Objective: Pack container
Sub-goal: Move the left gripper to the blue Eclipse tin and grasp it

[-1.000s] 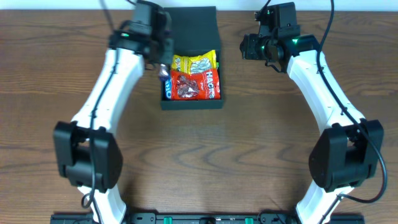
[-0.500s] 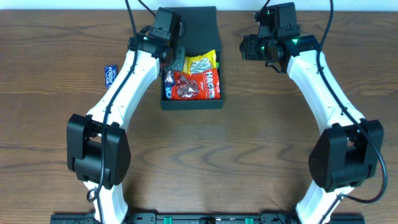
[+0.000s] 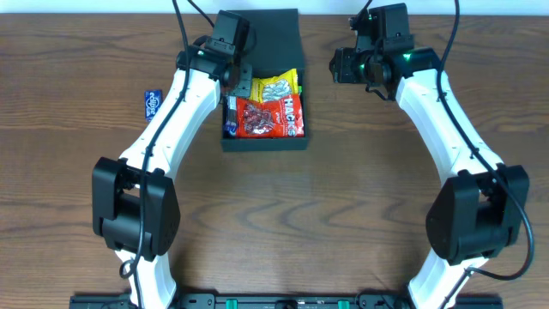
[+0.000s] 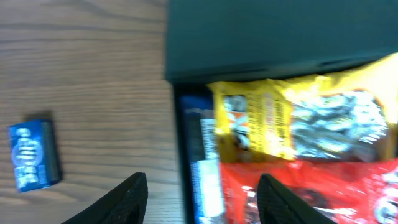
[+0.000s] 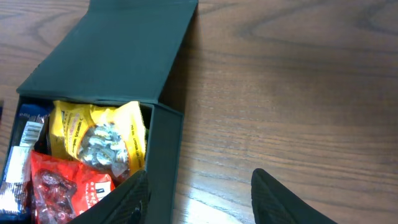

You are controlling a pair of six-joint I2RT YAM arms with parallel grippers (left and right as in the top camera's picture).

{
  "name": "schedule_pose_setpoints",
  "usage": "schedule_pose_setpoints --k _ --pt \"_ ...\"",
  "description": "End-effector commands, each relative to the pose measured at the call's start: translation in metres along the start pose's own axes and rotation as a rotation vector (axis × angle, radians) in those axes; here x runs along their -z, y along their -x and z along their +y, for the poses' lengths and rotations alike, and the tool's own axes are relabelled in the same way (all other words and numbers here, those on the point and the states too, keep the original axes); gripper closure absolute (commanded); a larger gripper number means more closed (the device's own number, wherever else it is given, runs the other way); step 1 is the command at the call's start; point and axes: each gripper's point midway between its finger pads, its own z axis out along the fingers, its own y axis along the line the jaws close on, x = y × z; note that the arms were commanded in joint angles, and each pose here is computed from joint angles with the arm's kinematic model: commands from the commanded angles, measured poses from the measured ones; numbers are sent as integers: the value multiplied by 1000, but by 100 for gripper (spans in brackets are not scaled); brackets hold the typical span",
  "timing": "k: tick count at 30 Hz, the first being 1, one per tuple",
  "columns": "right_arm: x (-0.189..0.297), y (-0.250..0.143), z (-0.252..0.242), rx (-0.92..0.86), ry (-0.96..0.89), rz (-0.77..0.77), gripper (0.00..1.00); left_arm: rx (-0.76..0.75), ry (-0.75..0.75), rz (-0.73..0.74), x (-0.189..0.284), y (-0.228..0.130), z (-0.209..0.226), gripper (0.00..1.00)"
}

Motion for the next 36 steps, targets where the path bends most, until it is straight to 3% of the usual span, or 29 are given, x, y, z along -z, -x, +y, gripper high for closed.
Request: schedule_pose_setpoints --k 1,10,17,24,36 --pt "0 1 0 11 5 2 47 17 163 -15 0 3 45 42" --pt "0 -5 -1 7 0 23 47 236 206 25 -9 -4 155 37" --pt "0 -3 -1 8 2 15 47 338 107 74 -39 -27 196 36" --pt "0 -3 -1 8 2 16 47 285 60 192 -85 -58 187 34" --pt "0 -3 -1 8 2 16 47 287 55 262 -118 -80 185 32"
